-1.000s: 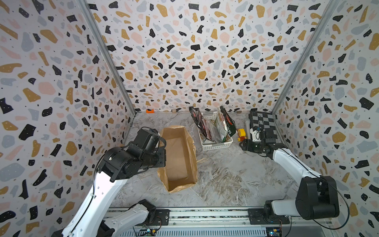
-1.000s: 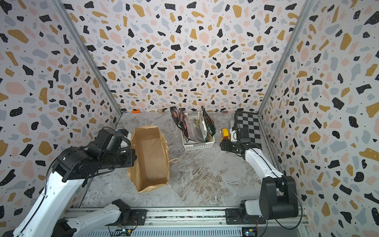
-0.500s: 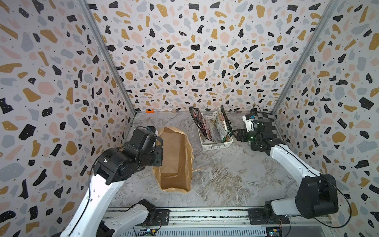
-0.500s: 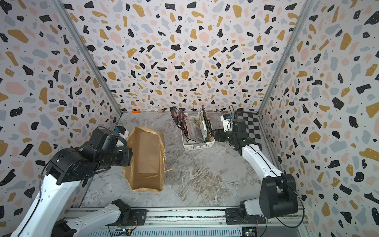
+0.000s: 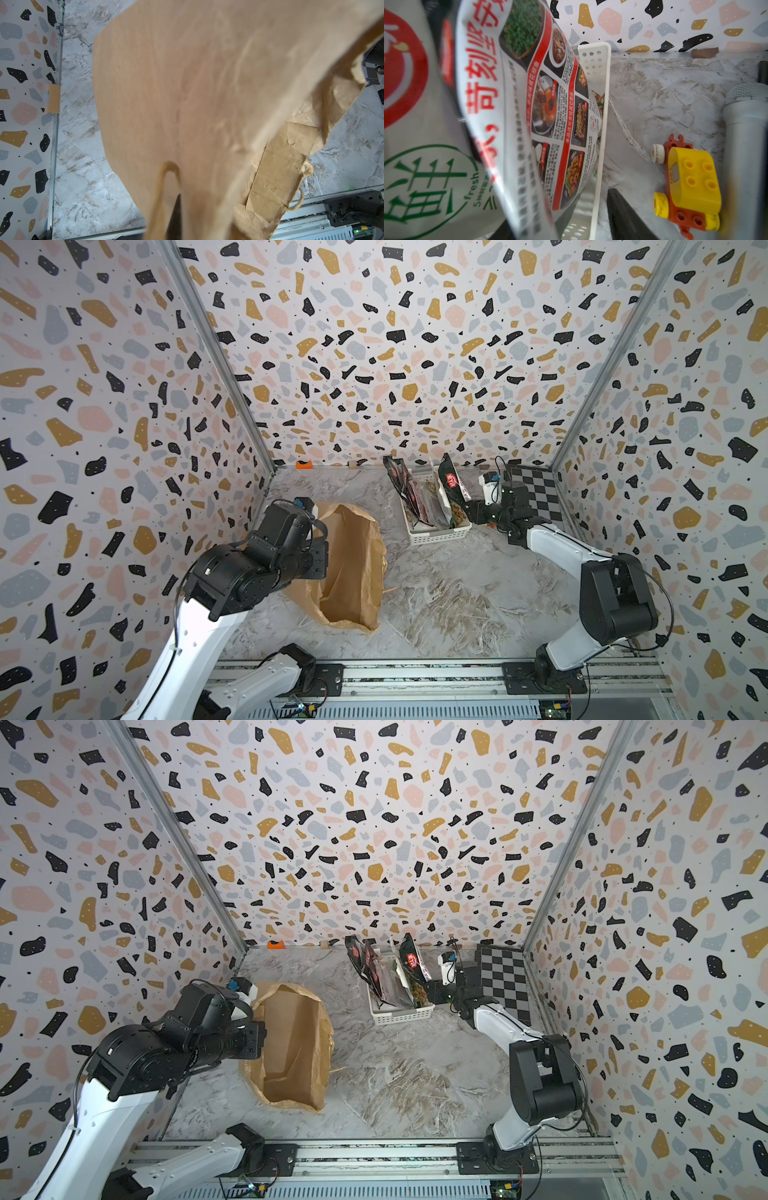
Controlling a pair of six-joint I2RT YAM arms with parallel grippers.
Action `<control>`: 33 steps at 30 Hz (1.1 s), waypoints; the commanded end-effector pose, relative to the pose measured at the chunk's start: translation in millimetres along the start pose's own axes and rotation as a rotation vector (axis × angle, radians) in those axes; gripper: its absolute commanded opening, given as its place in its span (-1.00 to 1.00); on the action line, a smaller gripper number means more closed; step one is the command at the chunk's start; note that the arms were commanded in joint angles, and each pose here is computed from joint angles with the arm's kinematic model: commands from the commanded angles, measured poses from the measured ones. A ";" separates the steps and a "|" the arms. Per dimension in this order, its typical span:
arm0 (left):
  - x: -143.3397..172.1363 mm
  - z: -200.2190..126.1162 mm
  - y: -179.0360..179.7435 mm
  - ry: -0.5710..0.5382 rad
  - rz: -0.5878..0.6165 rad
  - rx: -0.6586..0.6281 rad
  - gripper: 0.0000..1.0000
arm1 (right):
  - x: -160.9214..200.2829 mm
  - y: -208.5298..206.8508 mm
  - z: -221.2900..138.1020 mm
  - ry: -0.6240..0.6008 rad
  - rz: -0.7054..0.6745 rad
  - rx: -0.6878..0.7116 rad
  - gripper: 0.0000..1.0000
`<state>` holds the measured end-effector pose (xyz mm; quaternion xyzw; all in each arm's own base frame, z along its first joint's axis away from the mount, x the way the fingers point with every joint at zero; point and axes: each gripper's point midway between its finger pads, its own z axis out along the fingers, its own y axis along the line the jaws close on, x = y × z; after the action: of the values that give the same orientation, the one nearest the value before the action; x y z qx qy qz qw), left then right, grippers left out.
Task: Place the condiment packets inside the bag
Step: Pick up the condiment packet from the storage box.
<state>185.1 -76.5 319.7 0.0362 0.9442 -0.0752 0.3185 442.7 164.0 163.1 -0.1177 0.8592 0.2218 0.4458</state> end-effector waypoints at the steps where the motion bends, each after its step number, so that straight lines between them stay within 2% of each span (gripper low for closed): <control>1: -6.5 3.0 -2.7 -0.018 0.007 0.008 -1.00 | -21.8 5.2 5.9 -0.074 -0.039 -0.031 0.13; 6: -8.5 5.8 -4.0 -0.020 0.006 0.007 -1.00 | -23.1 21.3 15.3 -0.105 -0.091 -0.121 0.13; 8: -8.5 7.2 -4.9 -0.017 0.006 0.010 -1.00 | -23.7 19.4 19.6 -0.126 -0.105 -0.110 0.13; 10: -9.1 7.9 -6.2 -0.014 0.004 0.015 -1.00 | -24.1 12.9 24.0 -0.129 -0.100 -0.079 0.02; 12: -10.3 7.5 -8.0 -0.013 0.004 0.022 -1.00 | -24.0 8.1 27.2 -0.126 -0.099 -0.057 -0.20; 13: -11.6 6.5 -9.3 -0.014 0.002 0.028 -1.00 | -26.5 7.6 25.9 -0.133 -0.105 -0.049 -0.43; 16: -17.2 2.9 -15.3 -0.021 -0.004 0.055 -1.00 | -36.2 8.6 17.8 -0.171 -0.135 -0.036 -0.96; 17: -19.5 1.7 -18.3 -0.023 -0.008 0.070 -1.00 | -39.8 9.4 14.1 -0.186 -0.148 -0.031 -1.00; 22: -30.2 -0.4 -36.6 -0.027 -0.043 0.157 -1.00 | -67.1 19.7 -16.0 -0.264 -0.224 -0.015 -1.00; 26: -40.0 -1.0 -55.3 -0.018 -0.087 0.253 -1.00 | -95.9 31.0 -55.6 -0.354 -0.270 0.011 -1.00; 33: -47.1 15.9 -90.4 0.069 -0.196 0.466 -1.00 | -124.7 53.1 -123.6 -0.449 -0.292 0.020 -1.00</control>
<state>215.1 -145.4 337.7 0.0200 0.9302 -0.2453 0.2723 419.4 156.4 287.6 -0.1805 0.7565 0.1737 0.6041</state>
